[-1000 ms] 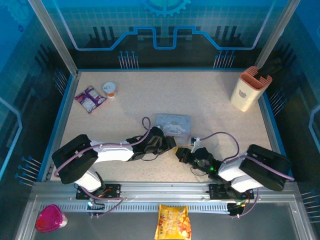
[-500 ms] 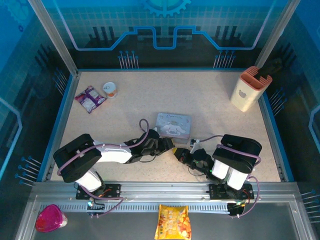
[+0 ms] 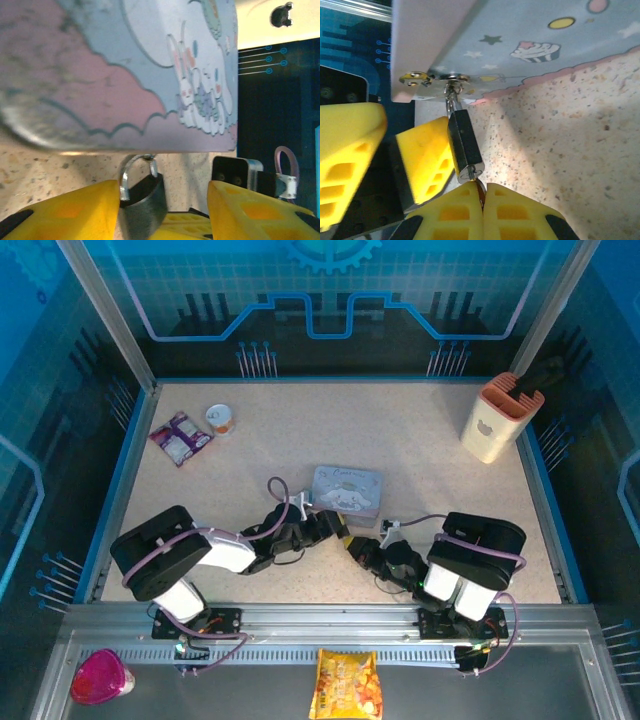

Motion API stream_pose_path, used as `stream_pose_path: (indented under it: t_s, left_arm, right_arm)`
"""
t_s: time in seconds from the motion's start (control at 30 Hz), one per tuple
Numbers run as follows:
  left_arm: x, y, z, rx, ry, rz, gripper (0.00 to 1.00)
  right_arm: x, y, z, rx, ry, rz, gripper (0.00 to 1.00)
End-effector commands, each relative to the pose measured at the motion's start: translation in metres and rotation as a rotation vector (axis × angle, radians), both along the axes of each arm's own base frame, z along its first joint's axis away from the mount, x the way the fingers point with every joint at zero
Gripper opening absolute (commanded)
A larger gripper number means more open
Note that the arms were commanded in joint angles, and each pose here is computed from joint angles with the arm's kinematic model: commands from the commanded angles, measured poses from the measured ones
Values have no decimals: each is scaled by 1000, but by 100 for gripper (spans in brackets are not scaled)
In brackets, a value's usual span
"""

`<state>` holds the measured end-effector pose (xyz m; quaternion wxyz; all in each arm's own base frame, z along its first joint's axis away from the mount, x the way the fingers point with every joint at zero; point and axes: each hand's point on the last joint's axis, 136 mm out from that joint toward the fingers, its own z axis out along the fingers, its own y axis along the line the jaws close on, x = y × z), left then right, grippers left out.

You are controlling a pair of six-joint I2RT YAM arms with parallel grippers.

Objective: Unlock the padlock with the key

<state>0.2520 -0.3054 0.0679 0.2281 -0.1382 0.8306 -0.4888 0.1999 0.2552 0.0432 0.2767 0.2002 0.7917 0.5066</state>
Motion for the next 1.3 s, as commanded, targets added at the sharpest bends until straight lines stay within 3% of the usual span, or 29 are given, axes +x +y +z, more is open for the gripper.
stream_pose_path:
  t_s: [0.0,0.2,0.43,0.87,1.0,1.27]
  left_arm:
    - [-2,2,-3,7,-19,-16,51]
    - [-6,7,-9,43,10,-9,53]
    - [-8,-4,-13,18,32,-38,48]
    - [-6,-15,-11,-17,43,-50,20]
    - [-4,-16,-9,-18,45,-42,16]
    - [2,-10,-9,48,90,9,9]
  right_arm:
    - [2,3,13,50,-18,-23,0]
    - [1,14,9,49,-3,-7,0]
    - [3,18,14,64,-14,-4,0]
    - [2,14,10,54,-5,-12,0]
    - [1,0,-5,26,40,-42,20]
    - [0,-22,-10,-52,8,-23,44]
